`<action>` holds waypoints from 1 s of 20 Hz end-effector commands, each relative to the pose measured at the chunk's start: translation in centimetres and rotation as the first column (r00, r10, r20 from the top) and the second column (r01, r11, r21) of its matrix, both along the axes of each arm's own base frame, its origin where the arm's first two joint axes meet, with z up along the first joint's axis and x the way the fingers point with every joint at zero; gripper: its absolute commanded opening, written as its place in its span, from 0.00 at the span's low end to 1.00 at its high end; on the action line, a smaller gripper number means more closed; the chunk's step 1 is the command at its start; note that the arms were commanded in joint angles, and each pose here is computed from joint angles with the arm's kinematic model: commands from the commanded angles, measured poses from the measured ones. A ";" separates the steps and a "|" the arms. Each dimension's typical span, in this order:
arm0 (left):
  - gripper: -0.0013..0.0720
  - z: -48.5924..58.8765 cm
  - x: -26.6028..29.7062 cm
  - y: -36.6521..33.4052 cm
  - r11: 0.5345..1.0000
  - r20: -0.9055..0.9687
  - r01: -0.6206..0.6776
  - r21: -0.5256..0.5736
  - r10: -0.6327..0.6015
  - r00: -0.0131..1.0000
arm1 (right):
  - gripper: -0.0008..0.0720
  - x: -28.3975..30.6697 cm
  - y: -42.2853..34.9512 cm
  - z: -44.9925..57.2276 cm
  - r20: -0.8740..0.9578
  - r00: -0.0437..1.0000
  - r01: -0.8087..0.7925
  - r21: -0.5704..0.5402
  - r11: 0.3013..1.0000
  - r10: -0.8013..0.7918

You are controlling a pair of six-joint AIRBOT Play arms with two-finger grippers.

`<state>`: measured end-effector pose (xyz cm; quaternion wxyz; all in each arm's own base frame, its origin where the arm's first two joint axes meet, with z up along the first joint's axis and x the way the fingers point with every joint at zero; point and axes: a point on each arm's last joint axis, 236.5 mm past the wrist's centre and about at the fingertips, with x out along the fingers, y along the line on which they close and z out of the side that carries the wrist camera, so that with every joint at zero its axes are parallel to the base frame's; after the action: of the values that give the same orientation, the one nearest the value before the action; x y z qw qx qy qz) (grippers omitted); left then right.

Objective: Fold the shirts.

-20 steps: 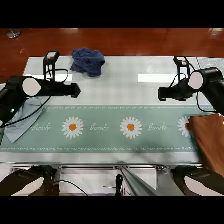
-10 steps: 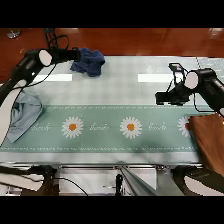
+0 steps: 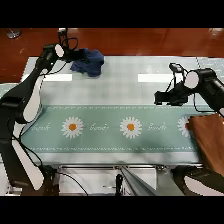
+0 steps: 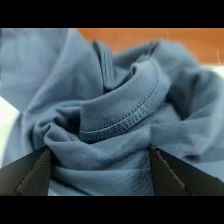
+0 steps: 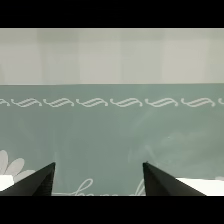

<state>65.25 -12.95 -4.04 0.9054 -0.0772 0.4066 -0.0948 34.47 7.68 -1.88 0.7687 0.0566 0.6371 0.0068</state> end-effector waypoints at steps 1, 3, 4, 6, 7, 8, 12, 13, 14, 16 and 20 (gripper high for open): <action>0.97 -3.0 -1.5 -0.6 1.000 -0.116 0.021 -0.006 -0.022 0.993 | 0.88 0.1 0.2 0.0 0.005 1.000 0.004 0.007 1.000 -0.004; 0.58 -3.4 -2.7 -1.2 0.999 -0.172 0.032 -0.031 -0.037 0.984 | 0.88 0.1 0.2 0.0 0.005 1.000 0.003 0.007 1.000 -0.003; 0.30 -3.5 -3.5 -1.3 0.999 -0.205 0.040 -0.032 -0.046 0.978 | 0.88 0.1 0.2 0.0 0.004 1.000 0.003 0.007 1.000 -0.003; 0.05 -3.4 -4.8 -1.4 0.998 -0.256 0.057 -0.028 -0.062 0.965 | 0.88 0.1 0.2 0.1 0.004 1.000 0.003 0.008 1.000 -0.003; 0.05 -2.7 -5.1 -1.4 0.998 -0.260 0.061 -0.028 -0.066 0.963 | 0.88 0.0 0.2 0.2 0.003 1.000 0.001 0.011 1.000 -0.001; 0.05 -1.2 -5.2 -1.4 0.997 -0.245 0.064 -0.029 -0.070 0.967 | 0.88 0.0 0.4 0.4 0.007 1.000 -0.004 0.019 1.000 0.004; 0.05 11.4 -5.1 -1.5 0.996 -0.033 0.071 -0.048 -0.073 0.997 | 0.88 -0.6 0.4 2.4 0.044 0.999 -0.011 0.029 1.000 0.010; 0.05 15.8 -5.8 -2.0 0.995 0.048 0.089 -0.049 -0.086 0.995 | 0.88 -1.1 0.2 3.2 0.049 0.999 -0.014 0.025 1.000 0.012; 0.05 20.9 -6.7 -2.6 0.993 0.151 0.112 -0.046 -0.104 0.983 | 0.88 -1.5 0.2 4.1 0.063 0.998 -0.015 0.028 1.000 0.013; 0.05 30.0 -9.4 -3.6 0.989 0.329 0.139 -0.060 -0.111 0.938 | 0.88 -1.9 0.1 6.5 0.127 0.992 -0.018 0.040 0.999 0.013; 0.05 41.3 -16.4 -4.2 0.979 0.514 0.191 -0.077 -0.125 0.848 | 0.88 -3.3 0.0 11.8 0.273 0.962 -0.017 0.075 0.997 -0.004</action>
<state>53.85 -16.98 29.22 0.9518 -0.0735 0.2286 -0.1910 32.35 7.76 6.74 0.8246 0.0724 0.5599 0.0345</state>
